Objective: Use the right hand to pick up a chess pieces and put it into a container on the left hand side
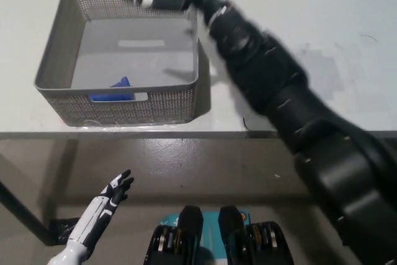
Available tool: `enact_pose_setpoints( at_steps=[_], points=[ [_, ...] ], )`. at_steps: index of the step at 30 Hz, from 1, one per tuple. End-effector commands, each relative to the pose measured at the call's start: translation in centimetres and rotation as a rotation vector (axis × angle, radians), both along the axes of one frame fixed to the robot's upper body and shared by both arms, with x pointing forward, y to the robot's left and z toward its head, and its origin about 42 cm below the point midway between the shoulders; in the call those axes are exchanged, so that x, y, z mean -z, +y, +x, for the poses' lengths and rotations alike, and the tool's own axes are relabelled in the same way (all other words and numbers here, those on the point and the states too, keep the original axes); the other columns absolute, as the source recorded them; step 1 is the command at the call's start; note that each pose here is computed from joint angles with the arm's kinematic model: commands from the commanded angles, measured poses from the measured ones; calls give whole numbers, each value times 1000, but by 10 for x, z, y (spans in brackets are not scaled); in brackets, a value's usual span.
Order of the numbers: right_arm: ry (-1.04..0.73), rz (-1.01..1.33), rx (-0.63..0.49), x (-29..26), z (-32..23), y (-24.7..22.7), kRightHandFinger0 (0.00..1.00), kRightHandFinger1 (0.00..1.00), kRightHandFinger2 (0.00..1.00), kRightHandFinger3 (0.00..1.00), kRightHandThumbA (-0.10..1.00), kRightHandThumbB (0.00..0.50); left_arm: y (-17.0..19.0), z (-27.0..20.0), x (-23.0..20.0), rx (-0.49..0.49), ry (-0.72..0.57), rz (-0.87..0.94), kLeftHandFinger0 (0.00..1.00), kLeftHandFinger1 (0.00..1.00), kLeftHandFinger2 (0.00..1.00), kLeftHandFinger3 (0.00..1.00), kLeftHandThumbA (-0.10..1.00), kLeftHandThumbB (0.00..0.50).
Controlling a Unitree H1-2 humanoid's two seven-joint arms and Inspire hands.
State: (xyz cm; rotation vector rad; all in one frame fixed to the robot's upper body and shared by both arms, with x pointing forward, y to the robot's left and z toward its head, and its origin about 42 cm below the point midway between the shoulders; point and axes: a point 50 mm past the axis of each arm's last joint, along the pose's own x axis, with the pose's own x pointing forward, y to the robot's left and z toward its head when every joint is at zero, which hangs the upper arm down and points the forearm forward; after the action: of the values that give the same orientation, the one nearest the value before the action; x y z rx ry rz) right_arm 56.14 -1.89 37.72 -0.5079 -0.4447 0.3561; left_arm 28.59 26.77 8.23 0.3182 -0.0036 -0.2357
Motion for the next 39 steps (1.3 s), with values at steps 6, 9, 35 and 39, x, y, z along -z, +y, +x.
enact_pose_setpoints(
  at_steps=[6, 9, 35, 39],
  points=[
    [-386, 253, -51, -95, -72, -102, 1000, 1000, 1000, 1000, 1000, 350, 6, 3, -13, 20, -54, 23, 1000, 1000, 1000, 1000, 1000, 381],
    [-416, 330, -27, -72, -98, -140, 1000, 1000, 1000, 1000, 1000, 320, 6, 2, -11, 16, -46, 14, 1000, 1000, 1000, 1000, 1000, 376],
    [132, 483, 169, 243, -245, -210, 1000, 1000, 1000, 1000, 1000, 291, 13, 1, -2, -6, -50, -4, 1000, 1000, 1000, 1000, 1000, 358],
    [186, 489, 184, 262, -259, -214, 1000, 1000, 1000, 1000, 1000, 231, 12, 1, -1, -9, -46, -6, 1000, 1000, 1000, 1000, 1000, 345]
  ],
)
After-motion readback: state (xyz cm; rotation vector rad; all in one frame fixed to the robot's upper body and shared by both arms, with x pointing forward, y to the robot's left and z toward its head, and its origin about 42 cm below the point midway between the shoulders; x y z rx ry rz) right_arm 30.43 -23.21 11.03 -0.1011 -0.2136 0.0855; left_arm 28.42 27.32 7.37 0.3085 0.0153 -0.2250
